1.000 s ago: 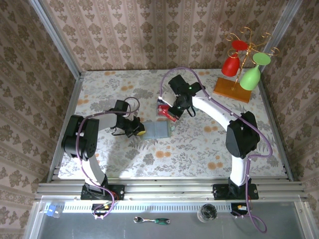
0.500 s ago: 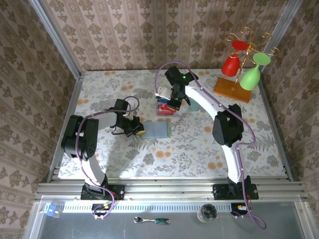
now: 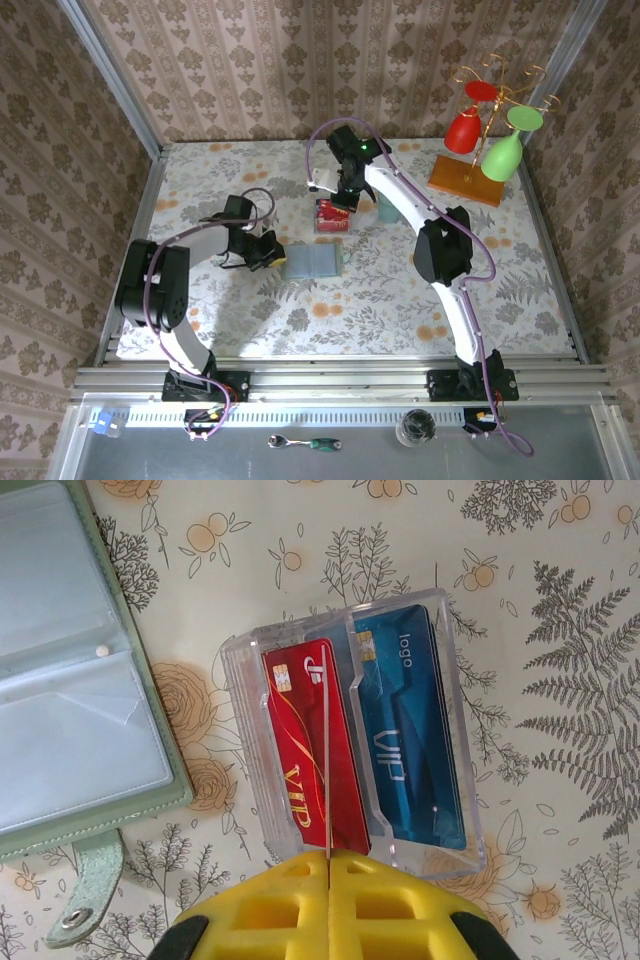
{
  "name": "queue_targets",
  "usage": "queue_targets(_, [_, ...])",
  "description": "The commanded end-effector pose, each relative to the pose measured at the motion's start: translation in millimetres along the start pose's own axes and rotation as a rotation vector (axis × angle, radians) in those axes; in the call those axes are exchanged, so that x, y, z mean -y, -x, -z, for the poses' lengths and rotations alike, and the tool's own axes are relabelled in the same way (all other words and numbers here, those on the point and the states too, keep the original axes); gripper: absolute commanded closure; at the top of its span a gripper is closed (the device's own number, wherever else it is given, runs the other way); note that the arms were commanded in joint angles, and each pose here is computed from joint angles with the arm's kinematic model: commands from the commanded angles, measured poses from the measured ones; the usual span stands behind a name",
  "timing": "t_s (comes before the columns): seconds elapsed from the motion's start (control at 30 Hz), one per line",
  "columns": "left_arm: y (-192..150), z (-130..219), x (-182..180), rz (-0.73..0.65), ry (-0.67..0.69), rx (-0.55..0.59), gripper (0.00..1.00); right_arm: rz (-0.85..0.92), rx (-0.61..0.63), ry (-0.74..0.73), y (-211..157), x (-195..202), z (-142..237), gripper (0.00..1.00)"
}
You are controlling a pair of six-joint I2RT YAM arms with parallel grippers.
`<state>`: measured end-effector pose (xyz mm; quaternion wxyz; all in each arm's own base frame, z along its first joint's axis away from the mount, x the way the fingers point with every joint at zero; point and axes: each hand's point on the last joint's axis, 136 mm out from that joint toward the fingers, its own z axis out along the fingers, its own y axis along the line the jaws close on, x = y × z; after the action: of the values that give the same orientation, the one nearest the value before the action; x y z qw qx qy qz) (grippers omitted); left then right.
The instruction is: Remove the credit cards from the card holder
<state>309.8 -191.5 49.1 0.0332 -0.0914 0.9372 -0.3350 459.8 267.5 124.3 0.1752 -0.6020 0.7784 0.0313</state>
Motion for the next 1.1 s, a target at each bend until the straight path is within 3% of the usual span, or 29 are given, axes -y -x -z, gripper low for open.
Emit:
queue_targets(0.0, [-4.2,7.0,-5.2,0.007,0.019,0.008,0.93,0.020,-0.011,0.030,-2.6,-1.6,-3.0,1.00])
queue_targets(0.43, [-8.2,13.6,-11.2,0.015,0.029,0.029,0.92,0.020,-0.040,0.042,-9.1,-1.5,-21.8,0.93])
queue_targets(0.87, [6.3,23.8,-18.1,-0.017,0.045,0.060,0.88,-0.017,-0.034,-0.013,-11.8,3.7,0.0,0.85])
queue_targets(1.07, [24.2,37.3,-32.2,-0.016,0.080,0.095,0.75,-0.088,0.017,-0.083,-15.3,3.7,19.9,0.72])
